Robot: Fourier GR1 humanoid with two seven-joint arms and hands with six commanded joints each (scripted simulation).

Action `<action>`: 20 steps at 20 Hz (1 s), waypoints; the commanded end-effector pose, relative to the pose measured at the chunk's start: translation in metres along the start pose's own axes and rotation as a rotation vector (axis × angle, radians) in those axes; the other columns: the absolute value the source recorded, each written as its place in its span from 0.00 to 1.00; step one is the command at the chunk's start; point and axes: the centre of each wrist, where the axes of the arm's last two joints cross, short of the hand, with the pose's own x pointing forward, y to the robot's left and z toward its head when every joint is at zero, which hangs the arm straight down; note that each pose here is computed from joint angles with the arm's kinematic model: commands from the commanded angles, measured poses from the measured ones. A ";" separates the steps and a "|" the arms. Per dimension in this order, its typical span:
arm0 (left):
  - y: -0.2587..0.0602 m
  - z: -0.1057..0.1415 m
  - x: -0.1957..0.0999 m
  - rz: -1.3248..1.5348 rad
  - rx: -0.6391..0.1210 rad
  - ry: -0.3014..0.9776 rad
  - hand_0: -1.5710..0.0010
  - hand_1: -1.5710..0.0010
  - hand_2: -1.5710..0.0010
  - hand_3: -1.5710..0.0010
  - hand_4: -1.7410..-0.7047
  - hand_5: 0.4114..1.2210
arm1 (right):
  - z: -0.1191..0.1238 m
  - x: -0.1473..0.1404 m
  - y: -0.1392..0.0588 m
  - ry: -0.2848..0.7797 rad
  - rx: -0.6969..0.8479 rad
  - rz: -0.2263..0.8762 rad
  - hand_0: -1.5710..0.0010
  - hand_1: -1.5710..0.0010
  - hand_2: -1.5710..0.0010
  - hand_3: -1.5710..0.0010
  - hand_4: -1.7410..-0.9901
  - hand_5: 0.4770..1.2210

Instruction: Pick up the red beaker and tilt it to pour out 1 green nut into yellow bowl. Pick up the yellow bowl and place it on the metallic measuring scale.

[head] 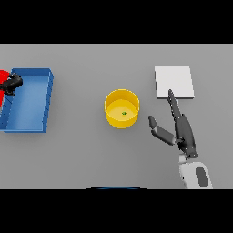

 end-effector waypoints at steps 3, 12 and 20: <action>0.006 0.004 -0.006 -0.040 -0.127 -0.067 0.36 0.44 0.47 0.55 0.78 0.35 | 0.000 0.000 0.002 -0.002 0.004 0.010 1.00 1.00 1.00 1.00 0.77 0.26; 0.001 -0.004 -0.012 -0.155 -0.115 -0.073 0.91 0.92 0.93 0.94 0.99 0.29 | 0.003 0.000 -0.004 -0.009 0.011 0.016 1.00 1.00 1.00 1.00 0.76 0.28; 0.002 -0.001 -0.005 -0.107 -0.049 -0.164 0.99 0.99 0.99 0.99 1.00 0.34 | -0.012 0.012 -0.006 -0.048 0.199 0.214 1.00 1.00 1.00 1.00 0.78 0.34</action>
